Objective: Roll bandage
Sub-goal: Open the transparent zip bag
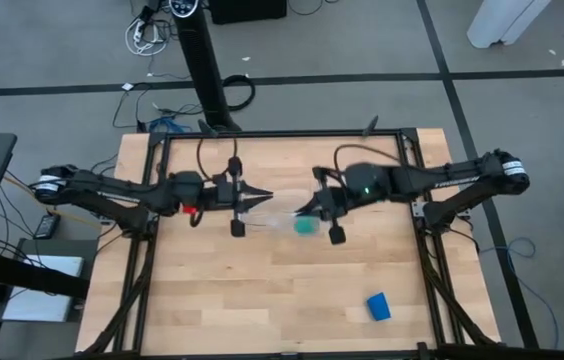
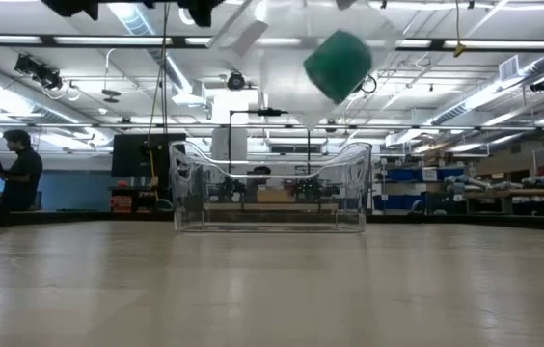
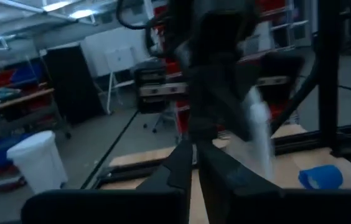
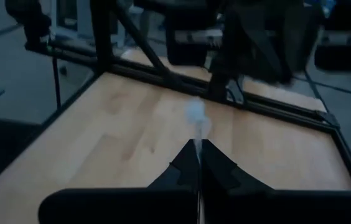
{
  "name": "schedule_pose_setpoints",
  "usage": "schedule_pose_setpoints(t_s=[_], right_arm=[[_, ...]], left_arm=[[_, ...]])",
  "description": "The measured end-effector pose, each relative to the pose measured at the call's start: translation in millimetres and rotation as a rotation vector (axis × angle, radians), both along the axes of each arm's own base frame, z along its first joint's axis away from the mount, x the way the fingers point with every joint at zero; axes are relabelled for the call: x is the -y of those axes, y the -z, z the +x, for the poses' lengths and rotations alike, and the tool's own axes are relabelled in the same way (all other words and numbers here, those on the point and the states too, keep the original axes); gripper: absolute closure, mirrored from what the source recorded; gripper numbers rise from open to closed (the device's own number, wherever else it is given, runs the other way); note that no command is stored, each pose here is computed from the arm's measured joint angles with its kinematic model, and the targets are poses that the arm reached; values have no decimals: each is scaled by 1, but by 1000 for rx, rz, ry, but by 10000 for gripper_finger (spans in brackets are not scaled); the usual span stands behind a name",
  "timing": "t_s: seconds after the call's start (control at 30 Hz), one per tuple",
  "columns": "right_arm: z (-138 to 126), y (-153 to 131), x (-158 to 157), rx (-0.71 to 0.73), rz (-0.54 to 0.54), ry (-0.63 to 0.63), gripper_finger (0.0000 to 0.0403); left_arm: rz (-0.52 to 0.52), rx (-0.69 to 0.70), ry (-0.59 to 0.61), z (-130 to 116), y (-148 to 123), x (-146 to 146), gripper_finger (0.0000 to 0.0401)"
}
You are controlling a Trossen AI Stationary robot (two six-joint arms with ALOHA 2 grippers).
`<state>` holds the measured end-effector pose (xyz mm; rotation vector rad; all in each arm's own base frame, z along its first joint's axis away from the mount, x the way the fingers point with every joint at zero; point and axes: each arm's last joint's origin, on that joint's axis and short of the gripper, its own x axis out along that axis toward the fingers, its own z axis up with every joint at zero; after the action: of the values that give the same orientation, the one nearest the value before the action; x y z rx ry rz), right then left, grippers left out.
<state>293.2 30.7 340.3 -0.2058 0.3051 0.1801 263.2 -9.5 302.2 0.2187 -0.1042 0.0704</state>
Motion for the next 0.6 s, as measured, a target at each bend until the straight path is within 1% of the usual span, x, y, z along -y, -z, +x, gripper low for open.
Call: schedule_pose_setpoints(t_s=[0.1, 0.13, 0.2, 0.27, 0.43, 0.5, 0.6], right_arm=[[-4, 16, -10, 13, 42, 35, 403], [-4, 21, -12, 40, 62, 41, 403], [-6, 33, -17, 98, 97, 40, 403], [-6, 44, -21, 155, 109, 33, 403], [-4, 79, -22, 212, 95, 71, 403], [-2, 93, -22, 207, 95, 84, 403], [6, 113, -23, 170, 90, 86, 403]], left_arm=[[-15, -38, -7, -2, -1, 10, 366], [-24, -53, -12, -1, -6, 14, 366], [-34, -136, -20, 1, -9, 20, 366], [-58, -191, -14, 7, -18, 25, 366], [-136, -355, -31, 15, -35, 28, 366], [-139, -439, -43, 19, -32, 29, 366], [-130, -504, -49, 27, -25, 30, 366]])
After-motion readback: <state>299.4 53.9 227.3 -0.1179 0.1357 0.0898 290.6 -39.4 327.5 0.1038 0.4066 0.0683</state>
